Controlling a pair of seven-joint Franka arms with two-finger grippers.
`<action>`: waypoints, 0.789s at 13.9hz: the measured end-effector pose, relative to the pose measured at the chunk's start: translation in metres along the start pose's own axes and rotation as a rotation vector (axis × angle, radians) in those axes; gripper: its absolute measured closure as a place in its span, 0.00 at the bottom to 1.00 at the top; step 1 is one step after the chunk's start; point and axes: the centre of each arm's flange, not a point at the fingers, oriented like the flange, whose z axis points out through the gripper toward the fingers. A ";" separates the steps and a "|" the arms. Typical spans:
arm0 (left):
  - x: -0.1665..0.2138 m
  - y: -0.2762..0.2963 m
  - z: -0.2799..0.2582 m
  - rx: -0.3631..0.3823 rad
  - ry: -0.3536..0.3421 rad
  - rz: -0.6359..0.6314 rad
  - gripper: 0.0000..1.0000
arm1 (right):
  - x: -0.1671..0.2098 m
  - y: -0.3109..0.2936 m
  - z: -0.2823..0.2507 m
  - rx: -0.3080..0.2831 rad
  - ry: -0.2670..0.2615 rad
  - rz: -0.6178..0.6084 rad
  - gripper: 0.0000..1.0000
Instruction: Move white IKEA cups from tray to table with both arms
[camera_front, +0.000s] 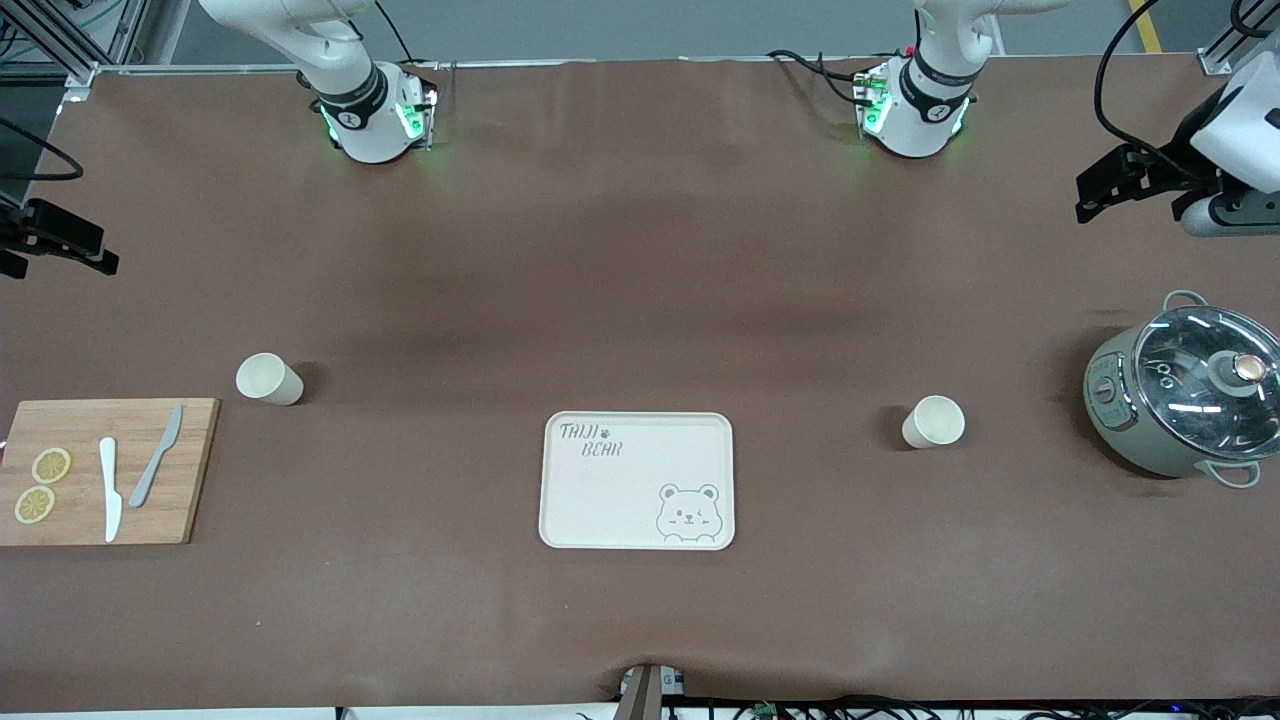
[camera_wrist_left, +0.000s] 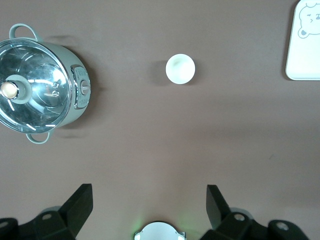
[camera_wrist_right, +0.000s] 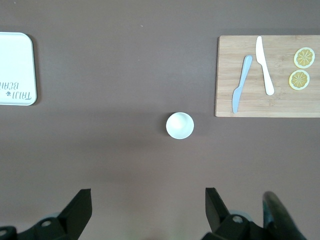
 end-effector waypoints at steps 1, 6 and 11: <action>0.000 0.000 0.000 0.000 0.000 0.000 0.00 | -0.001 0.000 -0.001 0.001 0.002 0.000 0.00; -0.003 -0.001 -0.004 0.000 0.001 -0.001 0.00 | -0.009 -0.010 -0.004 0.006 0.007 -0.024 0.00; -0.006 -0.003 -0.007 0.001 0.000 -0.006 0.00 | -0.025 -0.017 -0.003 -0.019 0.030 -0.043 0.00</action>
